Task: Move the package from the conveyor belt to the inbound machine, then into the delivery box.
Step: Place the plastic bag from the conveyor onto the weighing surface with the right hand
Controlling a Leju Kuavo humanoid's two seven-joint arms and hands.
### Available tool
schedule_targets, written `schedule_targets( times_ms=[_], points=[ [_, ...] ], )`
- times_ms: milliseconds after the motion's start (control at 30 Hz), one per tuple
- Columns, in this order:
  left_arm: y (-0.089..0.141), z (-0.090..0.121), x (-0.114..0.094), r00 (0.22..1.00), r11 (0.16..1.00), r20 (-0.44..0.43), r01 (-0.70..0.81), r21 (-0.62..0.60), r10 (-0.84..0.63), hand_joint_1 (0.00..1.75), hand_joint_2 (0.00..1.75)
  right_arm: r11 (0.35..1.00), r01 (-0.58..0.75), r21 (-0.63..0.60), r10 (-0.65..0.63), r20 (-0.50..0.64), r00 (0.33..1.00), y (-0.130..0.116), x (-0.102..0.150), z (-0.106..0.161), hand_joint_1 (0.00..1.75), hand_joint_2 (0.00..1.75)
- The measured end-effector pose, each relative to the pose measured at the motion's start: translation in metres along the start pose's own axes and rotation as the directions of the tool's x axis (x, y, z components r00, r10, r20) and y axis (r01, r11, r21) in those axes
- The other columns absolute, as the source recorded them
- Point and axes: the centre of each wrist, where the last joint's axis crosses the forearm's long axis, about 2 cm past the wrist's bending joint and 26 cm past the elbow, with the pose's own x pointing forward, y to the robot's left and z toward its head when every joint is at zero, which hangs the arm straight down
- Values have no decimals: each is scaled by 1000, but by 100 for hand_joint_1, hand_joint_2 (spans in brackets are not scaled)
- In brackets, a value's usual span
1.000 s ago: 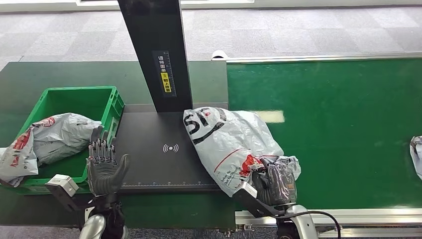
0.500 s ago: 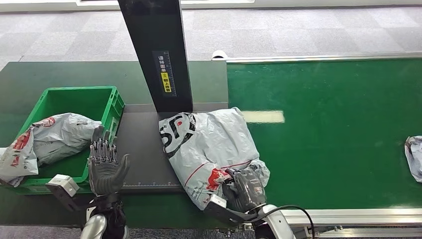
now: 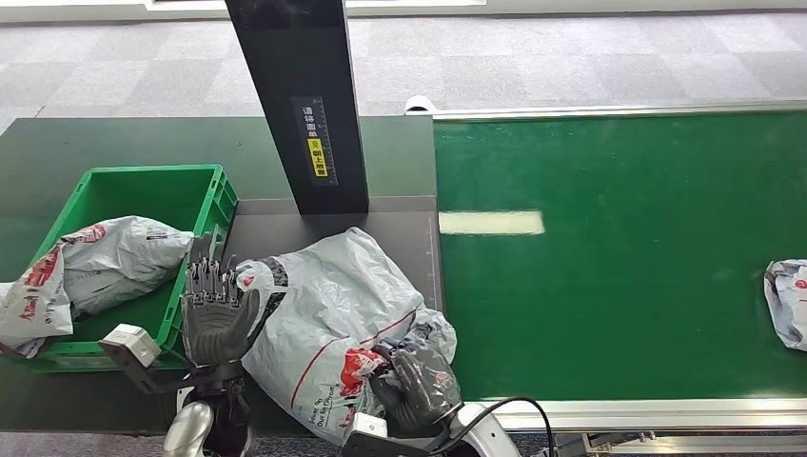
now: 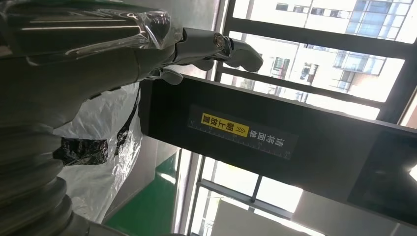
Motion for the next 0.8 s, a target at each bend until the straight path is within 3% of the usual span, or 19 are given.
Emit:
schedule_targets(
  times_ms=[33,67,167,200,800],
  points=[
    [0,0,0,1000,1000,0,-3,0,3,0,175,1000,-1,-5,1,1,1000,0,0,0,175,175],
    [0,0,0,1000,1000,-1,-8,1,8,0,175,1000,-2,-10,2,1,1000,-1,-1,-1,159,175],
    [-1,0,0,1000,1000,-5,-22,2,22,0,175,1000,-11,-25,11,-2,1000,-4,-3,-2,32,175],
    [-1,0,-1,1000,1000,-7,-24,2,24,0,175,999,-17,-33,16,-9,1000,-5,-4,-2,4,175],
    [2,1,-1,999,1000,-39,-21,-9,20,0,175,996,-52,-77,35,-201,979,-22,-34,14,0,175]
  ],
)
